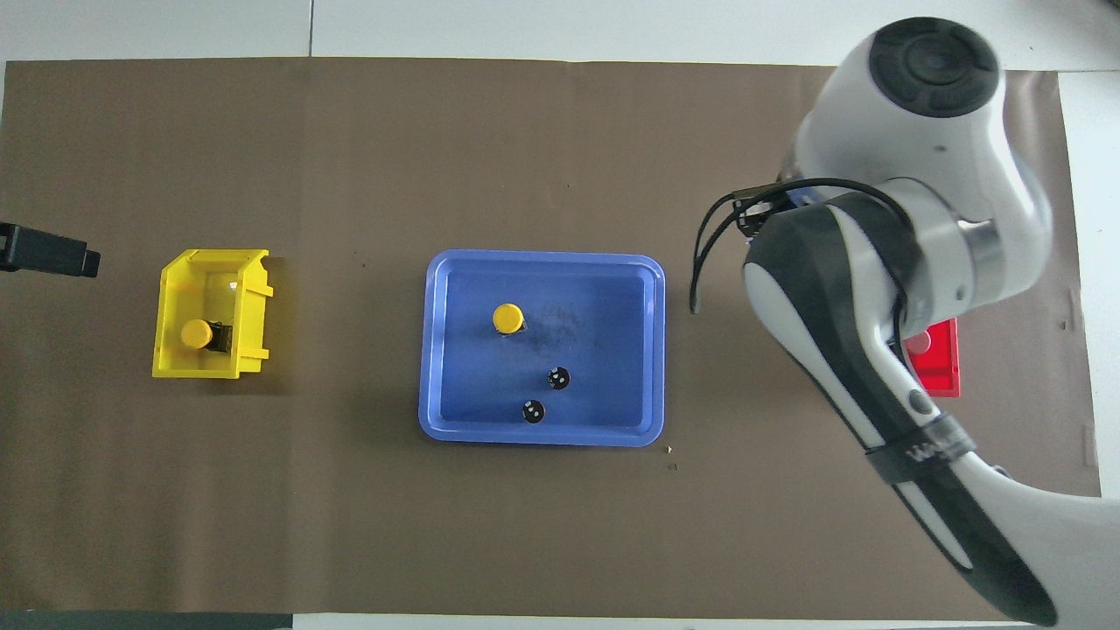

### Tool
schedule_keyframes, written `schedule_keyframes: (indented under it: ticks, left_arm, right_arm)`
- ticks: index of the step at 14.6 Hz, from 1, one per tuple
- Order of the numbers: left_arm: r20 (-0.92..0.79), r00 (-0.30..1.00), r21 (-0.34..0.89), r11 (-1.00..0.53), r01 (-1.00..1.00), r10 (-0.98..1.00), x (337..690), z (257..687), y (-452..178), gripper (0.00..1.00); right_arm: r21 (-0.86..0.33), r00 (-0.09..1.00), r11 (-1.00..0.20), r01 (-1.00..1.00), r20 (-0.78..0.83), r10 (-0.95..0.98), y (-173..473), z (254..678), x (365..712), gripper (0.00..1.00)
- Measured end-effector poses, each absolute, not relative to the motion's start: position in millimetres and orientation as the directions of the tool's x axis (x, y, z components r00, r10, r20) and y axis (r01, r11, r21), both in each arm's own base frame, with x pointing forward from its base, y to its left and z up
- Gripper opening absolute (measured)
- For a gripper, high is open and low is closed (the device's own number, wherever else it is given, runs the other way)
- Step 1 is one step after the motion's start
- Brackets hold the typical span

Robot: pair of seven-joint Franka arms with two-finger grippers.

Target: Sort red and yellow buttons by color

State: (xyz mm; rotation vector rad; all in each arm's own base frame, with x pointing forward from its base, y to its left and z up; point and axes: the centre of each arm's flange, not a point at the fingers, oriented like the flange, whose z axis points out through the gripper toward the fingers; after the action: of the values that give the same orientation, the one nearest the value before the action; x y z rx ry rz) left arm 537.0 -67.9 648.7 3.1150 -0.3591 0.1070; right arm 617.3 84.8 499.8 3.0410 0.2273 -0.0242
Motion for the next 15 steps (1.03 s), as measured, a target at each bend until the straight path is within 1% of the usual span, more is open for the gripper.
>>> schedule_keyframes:
  ticks: [1,3,5,7,9,11,15]
  left_arm:
    - [0.09,0.974,-0.001,-0.978,-0.208,-0.207,542,629,-90,1.0]
    - [0.138,0.982,0.025,-0.991,-0.13,-0.126,547,567,-153,1.0]
    - [0.151,0.988,0.068,-0.997,-0.034,-0.024,543,505,-230,1.0]
    - [0.116,0.993,0.079,-0.997,-0.014,-0.005,532,458,-298,1.0]
    - [0.09,0.996,0.077,-0.997,-0.008,-0.001,527,426,-335,1.0]
    - [0.069,0.998,0.068,-0.998,-0.008,-0.003,523,400,-354,1.0]
    - [0.035,0.999,0.051,-0.998,-0.021,-0.019,499,377,-389,1.0]
  right_arm:
    - [0.088,0.986,-0.982,0.166,-0.032,0.163,40,501,613,0.41]
    - [0.085,0.982,-0.979,0.186,-0.028,0.184,-20,485,607,0.41]
    - [0.073,0.981,-0.979,0.191,0.008,0.192,-53,454,600,0.41]
    - [0.055,0.982,-0.98,0.189,0.02,0.19,-62,426,589,0.41]
    - [0.053,0.98,-0.979,0.197,0.023,0.198,-62,415,580,0.41]
    - [0.055,0.98,-0.979,0.194,0.031,0.196,-65,408,570,0.41]
    - [0.058,0.979,-0.978,0.198,0.044,0.201,-61,390,553,0.41]
